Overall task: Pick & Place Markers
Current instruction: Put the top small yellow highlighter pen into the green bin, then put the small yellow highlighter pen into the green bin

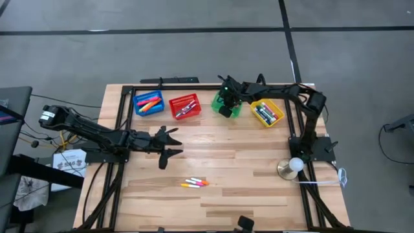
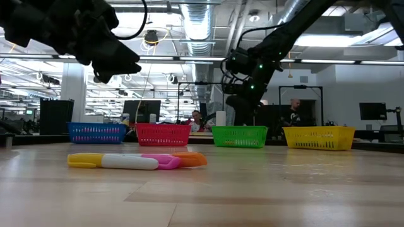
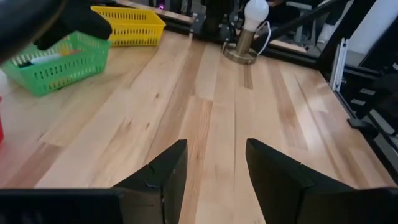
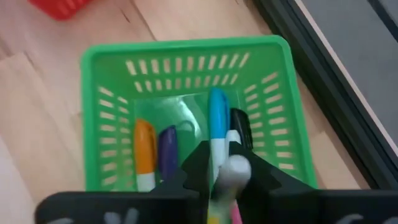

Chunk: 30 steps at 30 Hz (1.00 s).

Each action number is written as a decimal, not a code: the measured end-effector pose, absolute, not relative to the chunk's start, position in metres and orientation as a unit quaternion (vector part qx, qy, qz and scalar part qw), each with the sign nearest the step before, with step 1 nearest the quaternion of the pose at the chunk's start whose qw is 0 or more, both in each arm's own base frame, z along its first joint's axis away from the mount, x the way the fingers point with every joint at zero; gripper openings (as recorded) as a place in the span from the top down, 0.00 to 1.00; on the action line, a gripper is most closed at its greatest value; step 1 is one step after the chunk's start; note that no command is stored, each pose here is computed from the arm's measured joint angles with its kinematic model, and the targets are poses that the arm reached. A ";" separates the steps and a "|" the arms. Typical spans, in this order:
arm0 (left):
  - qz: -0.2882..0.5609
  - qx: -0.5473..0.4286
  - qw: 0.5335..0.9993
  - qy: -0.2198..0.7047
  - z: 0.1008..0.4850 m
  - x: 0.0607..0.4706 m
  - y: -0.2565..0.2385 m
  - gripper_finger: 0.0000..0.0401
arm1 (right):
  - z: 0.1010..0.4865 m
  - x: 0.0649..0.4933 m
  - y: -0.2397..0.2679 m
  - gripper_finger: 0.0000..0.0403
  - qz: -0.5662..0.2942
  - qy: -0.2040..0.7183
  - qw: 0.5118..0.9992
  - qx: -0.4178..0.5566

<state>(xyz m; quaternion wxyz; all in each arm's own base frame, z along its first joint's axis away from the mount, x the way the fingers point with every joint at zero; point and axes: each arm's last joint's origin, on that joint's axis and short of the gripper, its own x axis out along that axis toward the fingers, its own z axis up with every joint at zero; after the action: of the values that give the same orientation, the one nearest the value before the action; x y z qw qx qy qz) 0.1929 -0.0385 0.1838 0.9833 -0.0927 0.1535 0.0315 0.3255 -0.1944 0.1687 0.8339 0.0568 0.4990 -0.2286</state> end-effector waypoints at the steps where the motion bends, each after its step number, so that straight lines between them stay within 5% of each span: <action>1: 0.033 -0.093 0.983 0.152 0.184 0.193 -0.038 0.59 | 0.167 0.326 -0.195 0.86 -0.229 0.499 0.834 0.057; 17: 0.061 -0.125 0.977 0.162 0.173 0.186 -0.029 0.59 | 0.179 0.338 -0.182 0.49 -0.215 0.508 0.832 0.061; 30: 0.071 -0.157 0.971 0.166 0.168 0.184 -0.027 0.59 | 0.238 0.358 -0.169 0.52 -0.196 0.519 0.830 0.059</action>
<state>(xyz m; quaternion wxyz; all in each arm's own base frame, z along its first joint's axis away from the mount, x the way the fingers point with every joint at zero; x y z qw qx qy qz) 0.1843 -0.0266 0.1682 0.9710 -0.1569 0.1661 0.0709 0.3583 -0.1685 0.2378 0.8299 0.0590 0.5189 -0.1964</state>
